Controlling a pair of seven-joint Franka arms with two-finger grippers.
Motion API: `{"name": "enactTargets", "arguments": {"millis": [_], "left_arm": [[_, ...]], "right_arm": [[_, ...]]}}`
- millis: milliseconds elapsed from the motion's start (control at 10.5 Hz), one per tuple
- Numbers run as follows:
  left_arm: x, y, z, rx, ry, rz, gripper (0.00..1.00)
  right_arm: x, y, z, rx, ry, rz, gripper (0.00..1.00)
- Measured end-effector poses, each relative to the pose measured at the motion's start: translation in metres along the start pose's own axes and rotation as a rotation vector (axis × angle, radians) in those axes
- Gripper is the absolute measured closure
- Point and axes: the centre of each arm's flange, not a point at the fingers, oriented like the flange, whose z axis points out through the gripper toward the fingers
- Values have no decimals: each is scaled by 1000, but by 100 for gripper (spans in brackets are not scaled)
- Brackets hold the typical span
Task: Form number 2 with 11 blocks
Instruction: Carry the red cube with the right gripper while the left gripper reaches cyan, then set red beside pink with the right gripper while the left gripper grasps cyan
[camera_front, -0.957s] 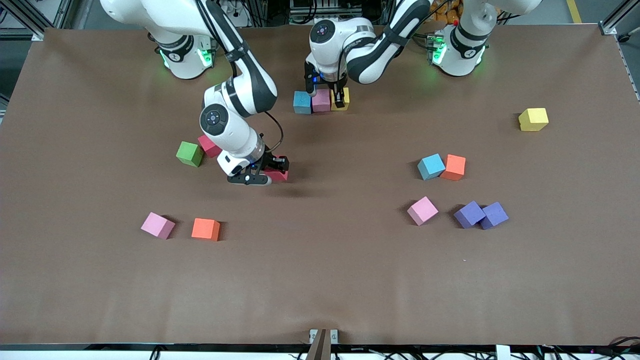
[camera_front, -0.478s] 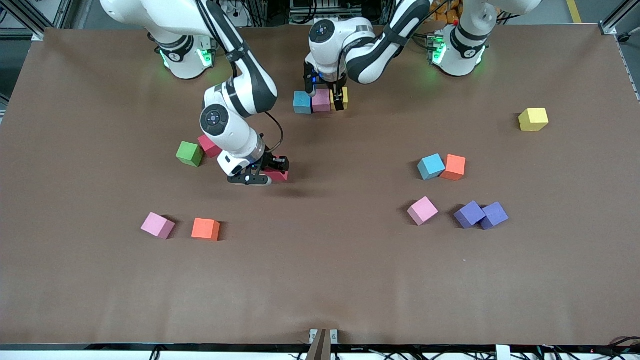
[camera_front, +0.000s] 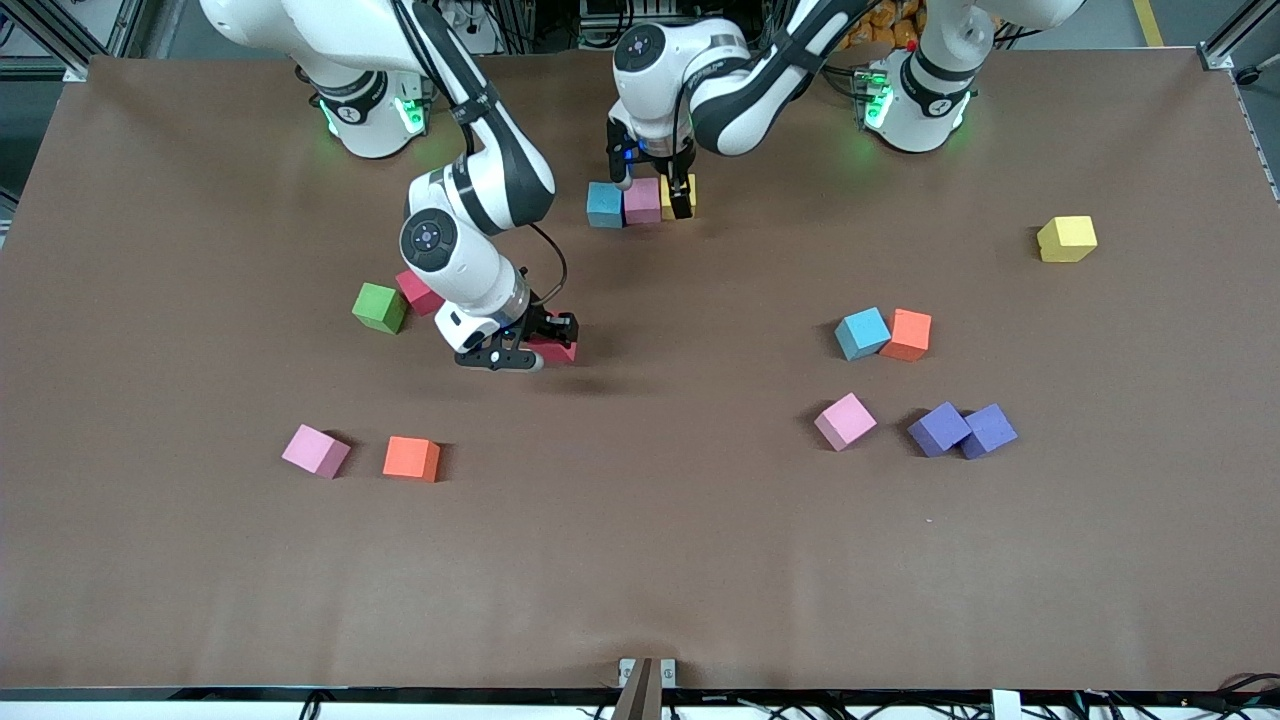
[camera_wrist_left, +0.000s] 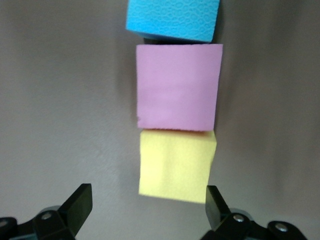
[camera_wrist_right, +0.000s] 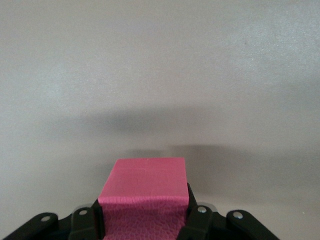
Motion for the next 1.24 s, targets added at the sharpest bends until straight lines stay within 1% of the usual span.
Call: {"name": "enactTargets", "arguments": {"millis": [191, 478, 670, 861, 1052, 1148, 1244], "left_arm": [[-13, -21, -24, 4, 14, -70, 0], [-50, -86, -58, 42, 56, -210, 0], [-85, -132, -66, 47, 50, -324, 0], [-134, -190, -60, 27, 41, -463, 0], [-187, -239, -49, 0, 32, -595, 0], [-209, -256, -44, -11, 30, -645, 0], [-223, -268, -42, -18, 33, -680, 0]], "right_arm": [[0, 0, 0, -1, -1, 0, 44], [-6, -6, 3, -3, -8, 13, 44], [-31, -42, 9, 1, -14, 24, 44], [-65, -89, 24, -1, -26, -1, 44], [-96, -123, 49, -28, -56, -42, 44], [-107, -134, 60, -43, -70, -62, 44], [-115, -144, 68, -58, -89, -81, 44]]}}
